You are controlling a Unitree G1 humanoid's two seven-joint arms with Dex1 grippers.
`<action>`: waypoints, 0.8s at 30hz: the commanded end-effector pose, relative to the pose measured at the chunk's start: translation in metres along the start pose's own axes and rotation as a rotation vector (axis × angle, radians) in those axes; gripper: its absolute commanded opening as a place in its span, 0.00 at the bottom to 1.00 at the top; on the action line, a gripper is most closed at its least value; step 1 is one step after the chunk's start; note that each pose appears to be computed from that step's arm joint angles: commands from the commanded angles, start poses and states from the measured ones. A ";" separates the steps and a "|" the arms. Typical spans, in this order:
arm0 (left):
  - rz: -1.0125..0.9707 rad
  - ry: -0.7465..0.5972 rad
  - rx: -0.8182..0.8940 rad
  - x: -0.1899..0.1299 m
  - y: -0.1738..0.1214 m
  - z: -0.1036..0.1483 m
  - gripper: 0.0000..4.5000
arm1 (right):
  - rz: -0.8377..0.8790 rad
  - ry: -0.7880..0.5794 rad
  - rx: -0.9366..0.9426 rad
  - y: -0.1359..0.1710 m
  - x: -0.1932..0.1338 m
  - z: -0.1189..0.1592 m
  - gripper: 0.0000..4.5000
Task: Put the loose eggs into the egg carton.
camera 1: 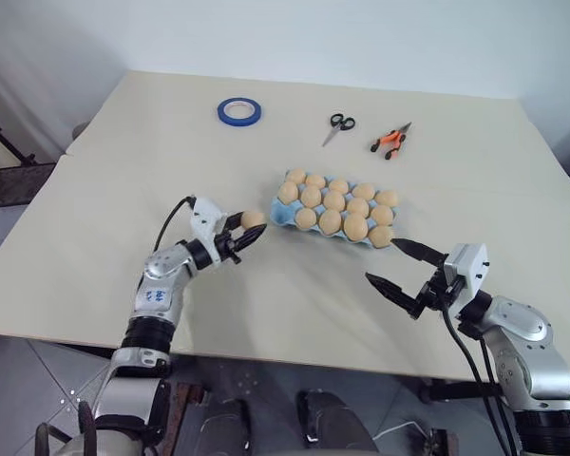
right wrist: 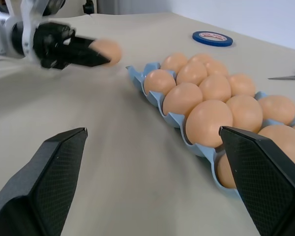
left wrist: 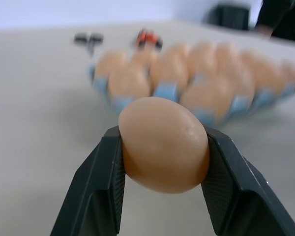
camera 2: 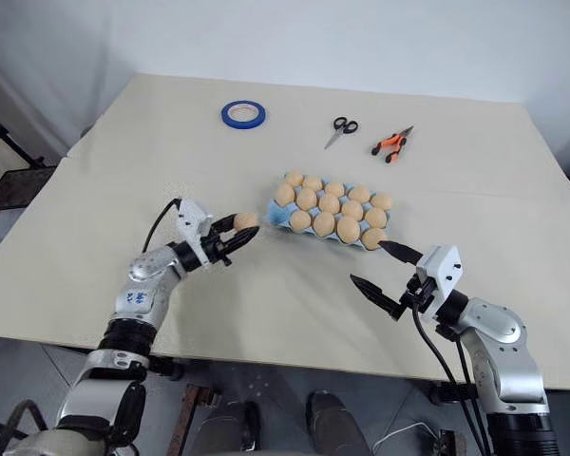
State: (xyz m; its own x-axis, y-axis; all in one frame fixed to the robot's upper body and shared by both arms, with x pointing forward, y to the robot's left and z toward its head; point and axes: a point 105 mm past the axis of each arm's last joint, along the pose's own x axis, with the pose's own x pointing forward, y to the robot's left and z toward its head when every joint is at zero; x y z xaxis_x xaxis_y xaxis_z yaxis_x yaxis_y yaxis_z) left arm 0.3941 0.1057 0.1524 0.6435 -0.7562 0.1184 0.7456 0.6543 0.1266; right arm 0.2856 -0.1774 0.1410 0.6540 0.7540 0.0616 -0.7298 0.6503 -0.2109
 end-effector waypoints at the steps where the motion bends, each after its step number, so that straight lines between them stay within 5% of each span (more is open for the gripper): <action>1: -0.030 -0.078 0.049 0.021 -0.002 0.030 0.40 | 0.000 -0.024 -0.020 0.000 0.002 0.007 1.00; 10: -0.015 0.004 0.052 0.047 0.005 0.017 0.40 | -0.027 -0.023 -0.025 0.001 -0.002 0.008 1.00; 11: -0.007 0.010 0.050 0.048 0.006 0.015 0.55 | -0.033 -0.022 -0.026 0.001 -0.004 0.008 1.00; 17: -0.013 0.011 0.061 0.049 0.005 0.014 0.97 | -0.047 -0.015 -0.021 0.004 -0.008 0.006 1.00; 24: -0.021 -0.027 0.060 0.043 0.008 0.020 1.00 | -0.042 -0.020 -0.021 0.005 -0.005 0.007 1.00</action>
State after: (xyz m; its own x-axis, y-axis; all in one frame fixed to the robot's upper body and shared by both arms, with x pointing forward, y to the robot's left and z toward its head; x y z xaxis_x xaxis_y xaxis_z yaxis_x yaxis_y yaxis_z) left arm 0.4228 0.0751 0.1574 0.6275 -0.7754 0.0711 0.7608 0.6300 0.1559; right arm 0.2784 -0.1792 0.1347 0.6847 0.7270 0.0525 -0.7062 0.6795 -0.1990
